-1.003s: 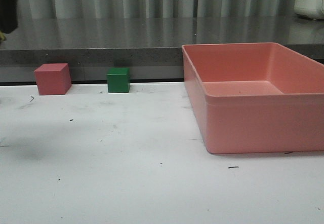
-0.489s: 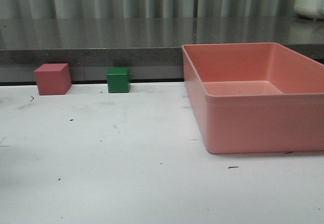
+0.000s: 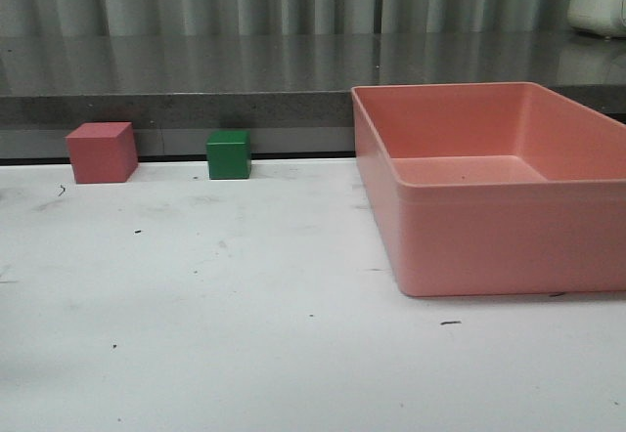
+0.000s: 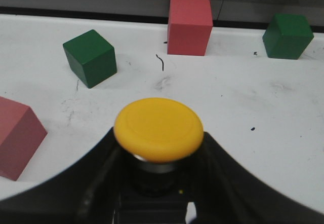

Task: Place and stand button with both arms

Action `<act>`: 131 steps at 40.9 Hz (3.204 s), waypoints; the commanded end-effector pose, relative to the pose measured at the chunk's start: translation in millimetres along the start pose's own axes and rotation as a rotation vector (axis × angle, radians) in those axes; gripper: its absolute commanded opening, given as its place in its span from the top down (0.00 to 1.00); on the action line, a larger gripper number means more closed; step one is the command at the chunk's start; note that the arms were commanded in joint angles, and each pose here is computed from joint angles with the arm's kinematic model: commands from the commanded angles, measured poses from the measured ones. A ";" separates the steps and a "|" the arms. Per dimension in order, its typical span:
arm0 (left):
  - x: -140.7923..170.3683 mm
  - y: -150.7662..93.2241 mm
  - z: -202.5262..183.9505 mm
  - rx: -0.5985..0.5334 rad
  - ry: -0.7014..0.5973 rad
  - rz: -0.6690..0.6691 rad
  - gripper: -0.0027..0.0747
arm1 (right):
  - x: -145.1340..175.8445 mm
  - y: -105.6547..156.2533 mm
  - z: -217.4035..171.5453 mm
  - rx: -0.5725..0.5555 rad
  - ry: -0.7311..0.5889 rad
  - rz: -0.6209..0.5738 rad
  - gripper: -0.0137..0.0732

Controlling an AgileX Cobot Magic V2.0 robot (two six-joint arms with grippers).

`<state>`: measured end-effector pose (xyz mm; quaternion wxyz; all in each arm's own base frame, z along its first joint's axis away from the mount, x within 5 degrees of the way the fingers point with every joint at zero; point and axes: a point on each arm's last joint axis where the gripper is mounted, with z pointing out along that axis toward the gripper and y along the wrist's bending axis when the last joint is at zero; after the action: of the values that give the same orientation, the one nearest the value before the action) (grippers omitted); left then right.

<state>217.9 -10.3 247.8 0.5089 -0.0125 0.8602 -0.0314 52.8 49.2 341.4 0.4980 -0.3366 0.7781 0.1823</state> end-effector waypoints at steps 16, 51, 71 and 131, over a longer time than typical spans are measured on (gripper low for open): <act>27.7 -25.8 1.2 0.090 -0.390 0.046 0.69 | -13.1 -0.4 -4.4 0.002 -0.098 -0.004 0.21; 70.5 -39.6 69.1 0.138 -0.469 0.024 0.70 | -13.1 -0.4 -4.4 0.002 -0.098 -0.004 0.21; 79.8 -42.6 92.1 0.145 -0.448 -0.010 0.69 | -13.1 -0.4 -4.4 0.002 -0.098 -0.004 0.21; 6.6 -44.1 -27.9 0.197 0.060 0.029 0.34 | -13.1 -0.4 -4.4 0.002 -0.098 -0.004 0.21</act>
<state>194.7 -52.9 226.7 0.4652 0.0486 0.8782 -0.0996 52.7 49.3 341.4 0.4976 -0.3365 0.7782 0.1830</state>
